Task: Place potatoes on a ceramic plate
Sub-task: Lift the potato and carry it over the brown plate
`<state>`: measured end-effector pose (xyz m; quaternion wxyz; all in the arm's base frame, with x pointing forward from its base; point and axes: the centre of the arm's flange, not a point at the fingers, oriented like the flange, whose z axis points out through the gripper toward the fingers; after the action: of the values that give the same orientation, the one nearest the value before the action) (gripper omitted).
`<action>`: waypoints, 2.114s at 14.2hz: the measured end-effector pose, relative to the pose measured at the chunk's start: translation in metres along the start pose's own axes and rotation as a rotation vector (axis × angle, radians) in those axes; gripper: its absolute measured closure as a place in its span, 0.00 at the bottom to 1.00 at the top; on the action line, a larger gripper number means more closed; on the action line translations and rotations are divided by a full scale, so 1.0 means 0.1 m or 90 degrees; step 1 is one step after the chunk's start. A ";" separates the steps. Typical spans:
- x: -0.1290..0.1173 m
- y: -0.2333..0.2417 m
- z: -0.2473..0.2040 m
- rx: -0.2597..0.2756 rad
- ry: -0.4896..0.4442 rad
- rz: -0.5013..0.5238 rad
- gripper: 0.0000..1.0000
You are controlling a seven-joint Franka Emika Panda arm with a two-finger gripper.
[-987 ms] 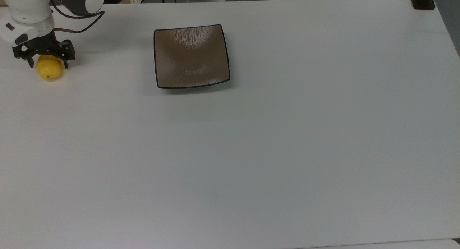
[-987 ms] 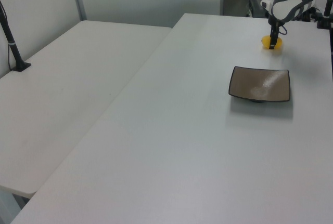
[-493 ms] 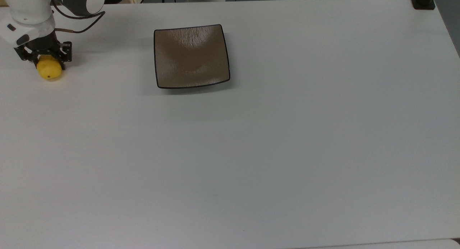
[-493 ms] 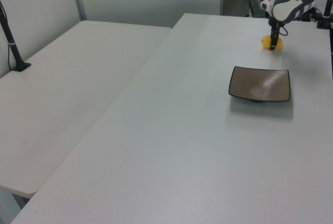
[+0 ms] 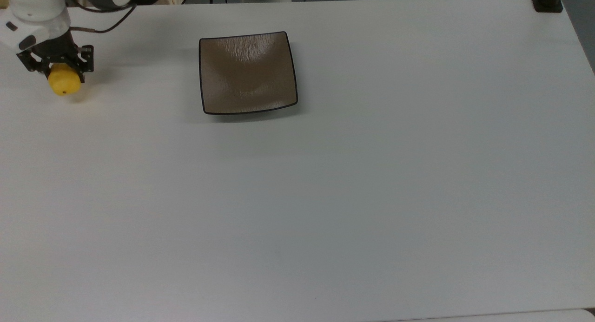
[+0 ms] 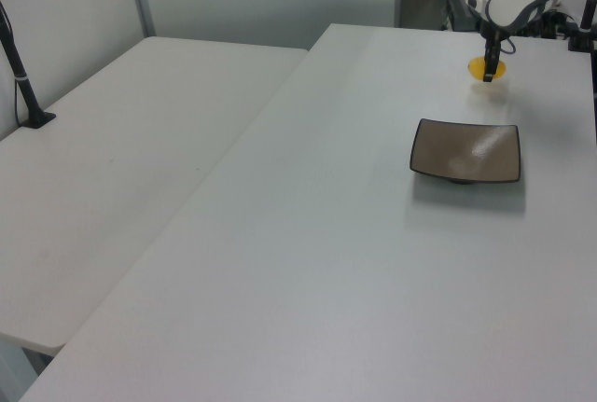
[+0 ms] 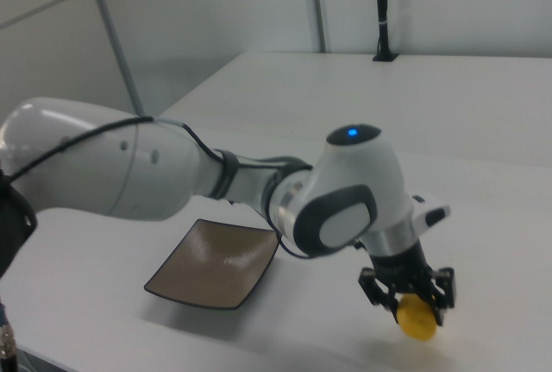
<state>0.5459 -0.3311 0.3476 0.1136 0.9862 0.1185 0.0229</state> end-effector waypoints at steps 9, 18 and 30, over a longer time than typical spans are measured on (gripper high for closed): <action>0.10 -0.54 -1.86 0.061 0.007 -0.041 0.35; 0.57 -1.99 -2.62 0.124 0.012 -0.032 0.35; 0.75 -2.97 -1.93 0.189 -0.070 -0.031 0.35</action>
<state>0.5367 0.0100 0.4685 -0.0269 0.9887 0.1379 -0.0520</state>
